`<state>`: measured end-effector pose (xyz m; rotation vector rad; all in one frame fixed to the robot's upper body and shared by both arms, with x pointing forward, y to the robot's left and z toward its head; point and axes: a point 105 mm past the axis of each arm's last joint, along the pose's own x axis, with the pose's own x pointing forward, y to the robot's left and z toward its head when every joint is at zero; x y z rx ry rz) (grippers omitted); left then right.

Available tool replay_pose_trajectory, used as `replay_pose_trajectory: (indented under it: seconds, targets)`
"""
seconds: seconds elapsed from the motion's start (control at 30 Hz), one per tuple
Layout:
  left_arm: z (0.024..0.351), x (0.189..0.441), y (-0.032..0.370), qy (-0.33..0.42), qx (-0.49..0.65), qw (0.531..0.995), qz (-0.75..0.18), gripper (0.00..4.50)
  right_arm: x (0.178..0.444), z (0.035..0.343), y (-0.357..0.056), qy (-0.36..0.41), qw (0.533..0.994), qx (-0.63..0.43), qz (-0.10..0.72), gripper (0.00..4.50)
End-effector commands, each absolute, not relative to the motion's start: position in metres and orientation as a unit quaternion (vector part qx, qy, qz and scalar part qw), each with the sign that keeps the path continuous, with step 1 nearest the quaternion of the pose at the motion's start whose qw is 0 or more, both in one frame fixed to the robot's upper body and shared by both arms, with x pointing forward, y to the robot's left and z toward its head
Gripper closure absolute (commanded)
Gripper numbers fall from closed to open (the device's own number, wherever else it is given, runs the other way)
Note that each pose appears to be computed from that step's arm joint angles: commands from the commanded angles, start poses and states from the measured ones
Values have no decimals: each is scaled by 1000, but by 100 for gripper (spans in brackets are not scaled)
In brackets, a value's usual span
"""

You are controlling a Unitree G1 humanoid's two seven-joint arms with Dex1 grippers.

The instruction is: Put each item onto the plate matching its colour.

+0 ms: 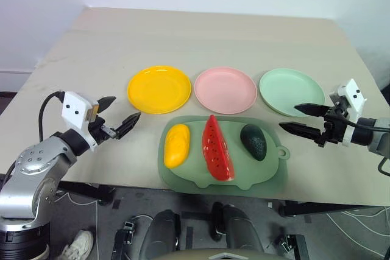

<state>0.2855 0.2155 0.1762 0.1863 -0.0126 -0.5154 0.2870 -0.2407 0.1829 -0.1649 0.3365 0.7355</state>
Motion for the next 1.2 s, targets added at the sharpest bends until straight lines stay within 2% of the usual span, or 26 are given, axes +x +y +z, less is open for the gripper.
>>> replay_pose_trajectory:
  seconds: [0.03,0.3,0.5,0.7,1.03,1.2]
  targets:
    - [187,280,210,-30,104,960,-257,3,288,195,-236,144,915,-97,364,0]
    - [184,270,215,-23,104,963,-249,3,290,198,-239,152,913,-104,365,0]
    - [184,267,222,-12,106,957,-269,3,281,202,-233,156,911,-83,374,0]
    - [192,271,230,-7,104,951,-292,3,264,195,-224,166,910,-60,376,0]
    - [184,283,221,6,102,938,-332,3,240,187,-203,179,901,-46,392,0]
    - [182,284,218,5,102,938,-332,3,246,183,-187,173,905,-49,385,0]
